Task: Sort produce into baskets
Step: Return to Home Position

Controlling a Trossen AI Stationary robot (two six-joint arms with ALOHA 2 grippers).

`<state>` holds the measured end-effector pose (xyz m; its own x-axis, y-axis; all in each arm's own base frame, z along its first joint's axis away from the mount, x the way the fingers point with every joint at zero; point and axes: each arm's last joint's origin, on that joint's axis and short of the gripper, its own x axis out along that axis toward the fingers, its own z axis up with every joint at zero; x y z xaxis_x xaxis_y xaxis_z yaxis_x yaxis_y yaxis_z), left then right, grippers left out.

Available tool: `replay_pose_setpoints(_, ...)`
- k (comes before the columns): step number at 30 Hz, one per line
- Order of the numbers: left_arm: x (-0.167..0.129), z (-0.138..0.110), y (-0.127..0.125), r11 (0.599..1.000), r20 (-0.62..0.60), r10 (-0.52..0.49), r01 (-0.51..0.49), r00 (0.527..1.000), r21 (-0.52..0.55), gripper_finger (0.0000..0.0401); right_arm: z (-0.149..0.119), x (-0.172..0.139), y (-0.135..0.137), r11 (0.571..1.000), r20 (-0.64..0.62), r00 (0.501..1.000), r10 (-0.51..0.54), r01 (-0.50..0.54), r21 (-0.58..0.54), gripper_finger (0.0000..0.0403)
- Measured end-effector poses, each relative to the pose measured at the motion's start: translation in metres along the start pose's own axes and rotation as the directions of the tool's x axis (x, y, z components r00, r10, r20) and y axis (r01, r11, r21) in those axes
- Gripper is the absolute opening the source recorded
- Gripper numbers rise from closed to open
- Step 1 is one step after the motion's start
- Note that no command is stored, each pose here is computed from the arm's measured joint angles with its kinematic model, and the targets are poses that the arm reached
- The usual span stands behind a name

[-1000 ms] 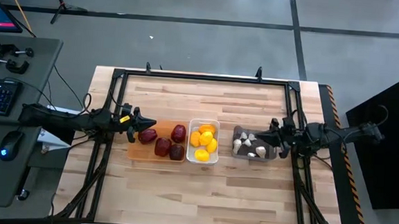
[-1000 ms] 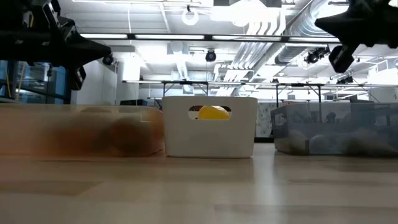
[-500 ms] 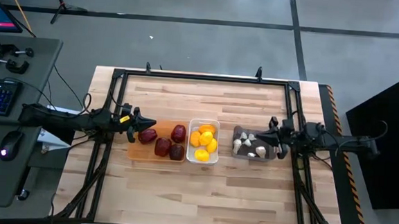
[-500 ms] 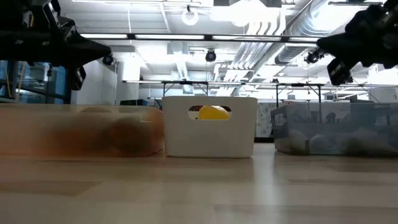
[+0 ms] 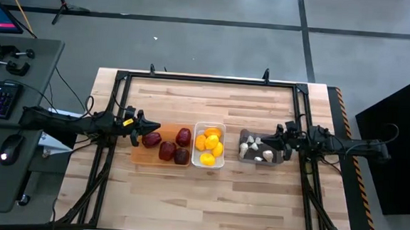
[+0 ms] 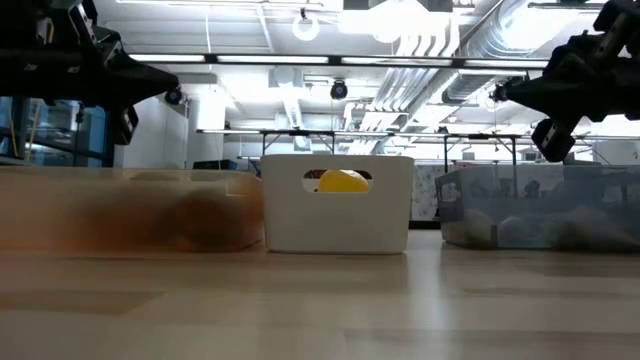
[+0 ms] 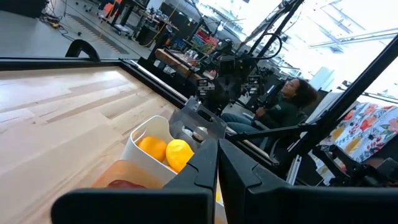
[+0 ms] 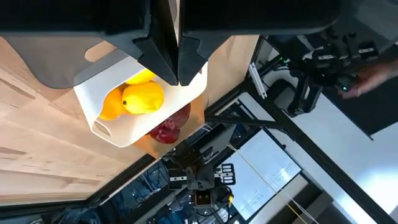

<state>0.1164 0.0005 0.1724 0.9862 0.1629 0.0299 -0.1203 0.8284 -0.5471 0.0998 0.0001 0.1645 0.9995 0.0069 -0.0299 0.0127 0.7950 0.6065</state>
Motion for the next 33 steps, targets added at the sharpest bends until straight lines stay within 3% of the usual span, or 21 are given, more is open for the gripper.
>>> replay_pose_setpoints(12,-0.002,-0.001,0.0,1.0,-0.009,-0.003,0.003,1.0,0.001,0.0,0.002,-0.002,0.002,1.0,0.025,0.999,0.022,-0.022,0.001,0.0)
replay_pose_setpoints(33,-0.021,0.021,-0.009,0.989,0.204,-0.133,0.144,0.97,-0.04,0.0,0.002,-0.002,0.002,1.0,0.028,0.999,0.017,-0.017,-0.002,0.0)
